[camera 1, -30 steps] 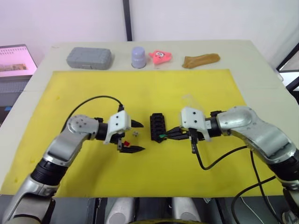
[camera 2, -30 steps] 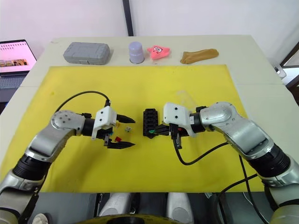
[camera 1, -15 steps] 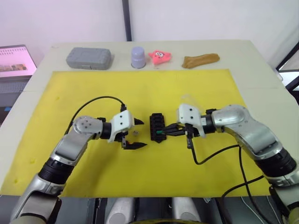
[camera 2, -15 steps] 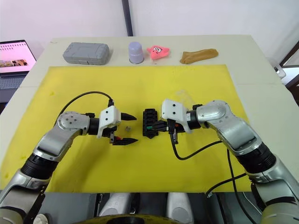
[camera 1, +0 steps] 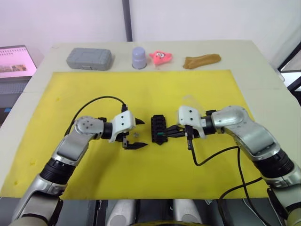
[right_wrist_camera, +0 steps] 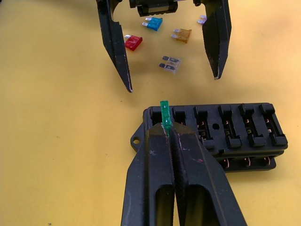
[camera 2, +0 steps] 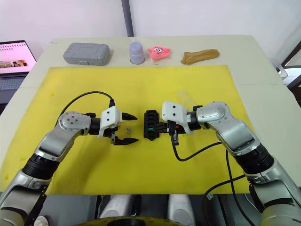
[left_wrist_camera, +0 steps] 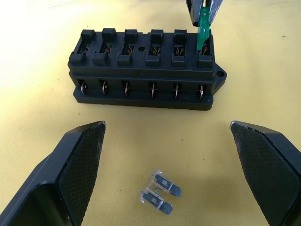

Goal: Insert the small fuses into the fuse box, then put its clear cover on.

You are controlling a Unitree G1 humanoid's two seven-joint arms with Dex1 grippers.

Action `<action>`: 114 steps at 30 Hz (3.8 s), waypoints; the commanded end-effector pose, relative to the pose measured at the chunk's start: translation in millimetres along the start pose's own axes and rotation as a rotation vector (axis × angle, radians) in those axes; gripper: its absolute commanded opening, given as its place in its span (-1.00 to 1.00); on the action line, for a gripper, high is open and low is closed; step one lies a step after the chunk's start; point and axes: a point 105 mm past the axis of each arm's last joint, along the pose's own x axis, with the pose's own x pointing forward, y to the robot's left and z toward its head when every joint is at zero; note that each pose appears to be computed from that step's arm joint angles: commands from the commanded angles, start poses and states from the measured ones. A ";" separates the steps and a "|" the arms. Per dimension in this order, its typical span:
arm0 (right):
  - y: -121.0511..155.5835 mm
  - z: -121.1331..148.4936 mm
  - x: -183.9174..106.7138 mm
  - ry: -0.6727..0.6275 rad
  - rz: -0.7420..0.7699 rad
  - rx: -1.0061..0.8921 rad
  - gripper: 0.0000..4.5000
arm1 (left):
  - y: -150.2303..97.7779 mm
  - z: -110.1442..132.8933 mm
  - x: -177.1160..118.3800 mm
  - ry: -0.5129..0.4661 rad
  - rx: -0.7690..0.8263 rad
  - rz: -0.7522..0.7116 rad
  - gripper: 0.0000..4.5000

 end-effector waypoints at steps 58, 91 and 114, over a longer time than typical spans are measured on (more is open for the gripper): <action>2.6 -12.5 8.1 0.023 -0.003 -0.020 -1.00 | -3.3 12.9 0.7 -0.022 0.037 -0.007 0.98; 3.7 21.5 7.6 -0.140 -0.046 0.059 -0.99 | -2.0 13.9 2.8 -0.025 0.036 -0.008 1.00; 16.1 -33.9 20.0 -0.042 -0.035 0.181 -0.99 | -0.8 15.8 2.3 -0.027 0.041 -0.004 1.00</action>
